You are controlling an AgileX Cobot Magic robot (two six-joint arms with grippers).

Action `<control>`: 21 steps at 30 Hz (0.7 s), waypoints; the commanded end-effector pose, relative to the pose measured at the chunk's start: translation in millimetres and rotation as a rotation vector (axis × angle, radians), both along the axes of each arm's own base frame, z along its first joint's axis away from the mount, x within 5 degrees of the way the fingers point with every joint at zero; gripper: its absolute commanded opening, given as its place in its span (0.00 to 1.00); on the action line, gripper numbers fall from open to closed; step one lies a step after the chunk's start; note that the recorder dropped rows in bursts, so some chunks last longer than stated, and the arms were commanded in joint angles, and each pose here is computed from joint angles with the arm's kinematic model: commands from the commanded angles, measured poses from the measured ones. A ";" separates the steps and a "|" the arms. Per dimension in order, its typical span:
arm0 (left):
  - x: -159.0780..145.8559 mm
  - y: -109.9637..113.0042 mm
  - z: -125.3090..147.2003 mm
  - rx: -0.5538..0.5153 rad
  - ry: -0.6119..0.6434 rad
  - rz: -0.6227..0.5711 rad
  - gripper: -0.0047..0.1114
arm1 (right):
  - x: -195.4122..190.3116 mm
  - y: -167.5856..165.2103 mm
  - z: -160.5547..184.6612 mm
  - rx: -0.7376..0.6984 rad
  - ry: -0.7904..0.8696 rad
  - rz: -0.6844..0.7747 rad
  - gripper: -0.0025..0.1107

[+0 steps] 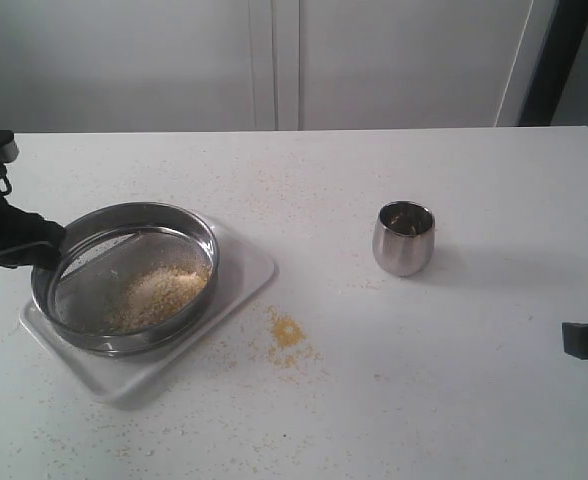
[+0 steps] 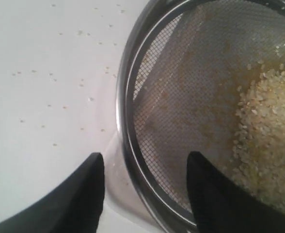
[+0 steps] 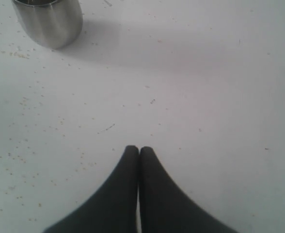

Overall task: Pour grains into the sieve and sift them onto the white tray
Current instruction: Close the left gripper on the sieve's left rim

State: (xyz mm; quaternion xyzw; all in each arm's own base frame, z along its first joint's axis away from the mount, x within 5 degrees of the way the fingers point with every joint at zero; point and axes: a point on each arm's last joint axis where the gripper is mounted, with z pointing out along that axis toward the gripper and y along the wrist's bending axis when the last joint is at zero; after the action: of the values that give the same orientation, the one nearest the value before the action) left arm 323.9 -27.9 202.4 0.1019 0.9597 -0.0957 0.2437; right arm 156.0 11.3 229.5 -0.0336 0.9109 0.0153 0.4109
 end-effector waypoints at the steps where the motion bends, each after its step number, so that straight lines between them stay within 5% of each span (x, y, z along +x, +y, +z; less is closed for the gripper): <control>1: 4.9 0.3 -2.1 -0.007 -0.023 0.028 0.51 | -0.4 -0.4 -0.5 0.002 -0.002 -0.004 0.02; 21: 17.5 3.5 -24.3 0.019 -0.035 0.063 0.48 | -0.4 -0.4 -0.5 0.002 -0.002 -0.004 0.02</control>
State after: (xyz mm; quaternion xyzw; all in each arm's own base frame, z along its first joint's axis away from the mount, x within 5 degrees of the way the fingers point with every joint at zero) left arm 340.3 -23.5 178.7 0.0850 0.9584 -0.0716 0.2630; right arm 156.0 11.3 229.5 -0.0336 0.9109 0.0153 0.4109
